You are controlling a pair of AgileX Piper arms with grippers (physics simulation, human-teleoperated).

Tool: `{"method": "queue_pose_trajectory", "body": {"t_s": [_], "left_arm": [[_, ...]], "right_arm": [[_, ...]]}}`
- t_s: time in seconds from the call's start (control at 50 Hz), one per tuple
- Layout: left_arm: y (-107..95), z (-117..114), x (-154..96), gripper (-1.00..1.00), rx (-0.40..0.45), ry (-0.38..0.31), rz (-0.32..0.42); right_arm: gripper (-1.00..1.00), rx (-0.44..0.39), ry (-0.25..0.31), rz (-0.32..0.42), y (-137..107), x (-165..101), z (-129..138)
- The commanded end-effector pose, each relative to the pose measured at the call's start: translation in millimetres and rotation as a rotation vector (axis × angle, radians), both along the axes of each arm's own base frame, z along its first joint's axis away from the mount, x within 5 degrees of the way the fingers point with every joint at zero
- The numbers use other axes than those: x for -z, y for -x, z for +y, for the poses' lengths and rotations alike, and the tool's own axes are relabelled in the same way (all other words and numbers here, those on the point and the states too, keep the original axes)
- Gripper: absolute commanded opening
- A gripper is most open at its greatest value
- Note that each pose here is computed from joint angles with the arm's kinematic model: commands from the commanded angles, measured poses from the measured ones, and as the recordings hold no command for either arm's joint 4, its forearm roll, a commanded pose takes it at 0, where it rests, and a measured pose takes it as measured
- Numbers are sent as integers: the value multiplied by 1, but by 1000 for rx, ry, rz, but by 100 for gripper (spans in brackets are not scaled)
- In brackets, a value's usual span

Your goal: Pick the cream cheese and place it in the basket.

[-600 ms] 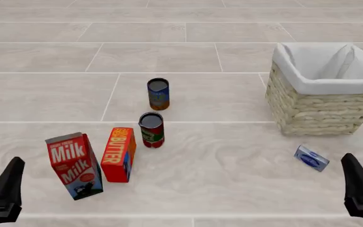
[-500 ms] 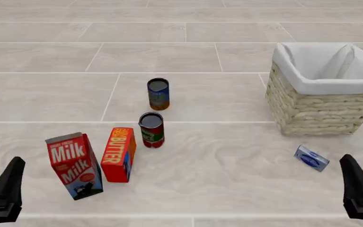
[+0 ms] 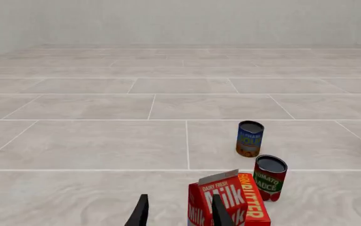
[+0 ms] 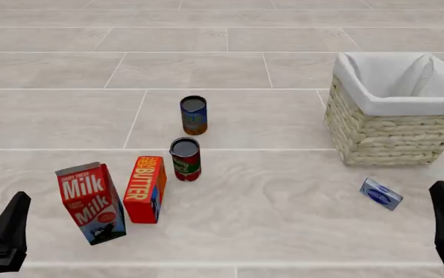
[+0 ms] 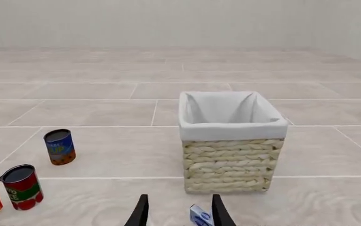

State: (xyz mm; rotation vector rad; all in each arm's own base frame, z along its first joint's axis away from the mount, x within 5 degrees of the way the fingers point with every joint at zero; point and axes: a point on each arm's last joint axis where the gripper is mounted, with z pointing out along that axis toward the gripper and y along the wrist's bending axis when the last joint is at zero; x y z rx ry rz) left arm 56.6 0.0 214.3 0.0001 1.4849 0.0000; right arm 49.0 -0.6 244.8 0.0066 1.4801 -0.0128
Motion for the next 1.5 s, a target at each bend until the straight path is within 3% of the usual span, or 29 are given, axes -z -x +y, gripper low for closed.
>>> {"method": "queue_pose_trajectory", "body": {"t_s": [0.02,0.12,0.2,0.26,0.32,0.36,0.52,0.6,0.64,0.66,0.7,0.86,0.94,0.98,1.0,1.06,1.1,1.26,1.34,1.5], "left_arm": [[0,0,0,100,0,0,0],[0,0,0,100,0,0,0],[0,0,0,100,0,0,0],[0,0,0,100,0,0,0],[0,0,0,100,0,0,0],[0,0,0,100,0,0,0],[0,0,0,100,0,0,0],[0,0,0,100,0,0,0],[0,0,0,100,0,0,0],[0,0,0,100,0,0,0],[0,0,0,100,0,0,0],[0,0,0,100,0,0,0],[0,0,0,100,0,0,0],[0,0,0,100,0,0,0],[0,0,0,100,0,0,0],[0,0,0,100,0,0,0],[0,0,0,100,0,0,0],[0,0,0,100,0,0,0],[0,0,0,100,0,0,0],[0,0,0,100,0,0,0]], "right_arm": [[100,-12,13,68,0,-10,1],[100,-38,47,126,-11,-22,2],[100,-37,68,129,-11,-35,2],[100,-101,113,217,-25,-46,7],[100,-87,115,218,-24,-52,6],[100,-71,162,218,-22,-61,5],[100,-60,197,226,-14,-93,3],[100,-73,276,278,-17,-94,4],[100,-50,289,295,-19,-96,2],[100,-49,343,356,-26,-86,1],[100,-56,386,344,-21,-87,1],[100,-110,445,448,-39,-74,4],[100,-146,419,481,-45,-79,7],[100,-169,463,527,-50,-71,8],[100,-164,493,543,-54,-68,7],[100,-154,512,574,-65,-66,5],[100,-161,486,592,-72,-67,6],[100,-161,527,675,-94,-53,2],[100,-138,588,739,-106,-31,-8],[100,-138,629,781,-122,-12,-14]]}}
